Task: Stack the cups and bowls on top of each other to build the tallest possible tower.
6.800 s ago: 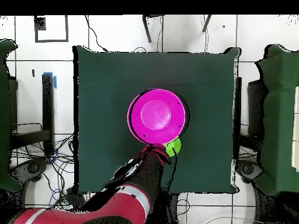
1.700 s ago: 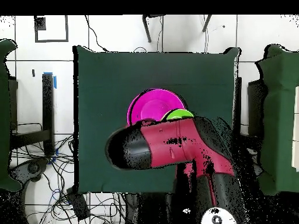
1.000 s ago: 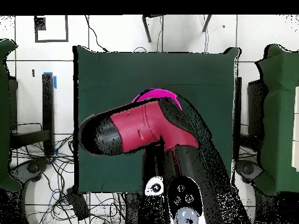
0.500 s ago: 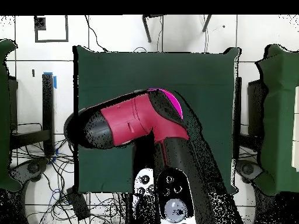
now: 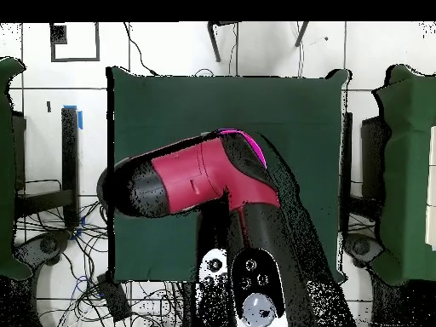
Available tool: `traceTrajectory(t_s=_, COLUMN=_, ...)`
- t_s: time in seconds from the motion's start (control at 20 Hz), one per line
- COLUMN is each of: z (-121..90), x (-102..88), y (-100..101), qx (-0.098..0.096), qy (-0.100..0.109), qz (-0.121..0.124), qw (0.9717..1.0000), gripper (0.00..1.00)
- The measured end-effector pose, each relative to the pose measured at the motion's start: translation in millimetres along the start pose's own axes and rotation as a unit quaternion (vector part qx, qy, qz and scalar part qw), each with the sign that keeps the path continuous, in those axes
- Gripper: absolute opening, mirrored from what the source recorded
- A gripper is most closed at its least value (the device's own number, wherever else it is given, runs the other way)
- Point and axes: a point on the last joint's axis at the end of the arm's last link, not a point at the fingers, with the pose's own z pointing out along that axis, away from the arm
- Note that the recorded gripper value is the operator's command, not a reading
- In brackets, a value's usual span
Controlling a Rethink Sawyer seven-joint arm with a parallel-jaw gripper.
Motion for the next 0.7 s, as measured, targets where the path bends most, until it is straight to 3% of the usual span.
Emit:
traceTrajectory(t_s=0.6, z=13, x=9.7, y=-5, qx=0.010, qy=0.017, qz=0.006, qw=0.9998, gripper=0.00)
traceTrajectory(t_s=0.65, z=17, x=12.4, y=-3, qx=0.011, qy=0.021, qz=0.004, qw=0.9997, gripper=1.00)
traceTrajectory(t_s=0.7, z=17, x=12.9, y=-3, qx=0.012, qy=0.022, qz=0.004, qw=0.9997, gripper=1.00)
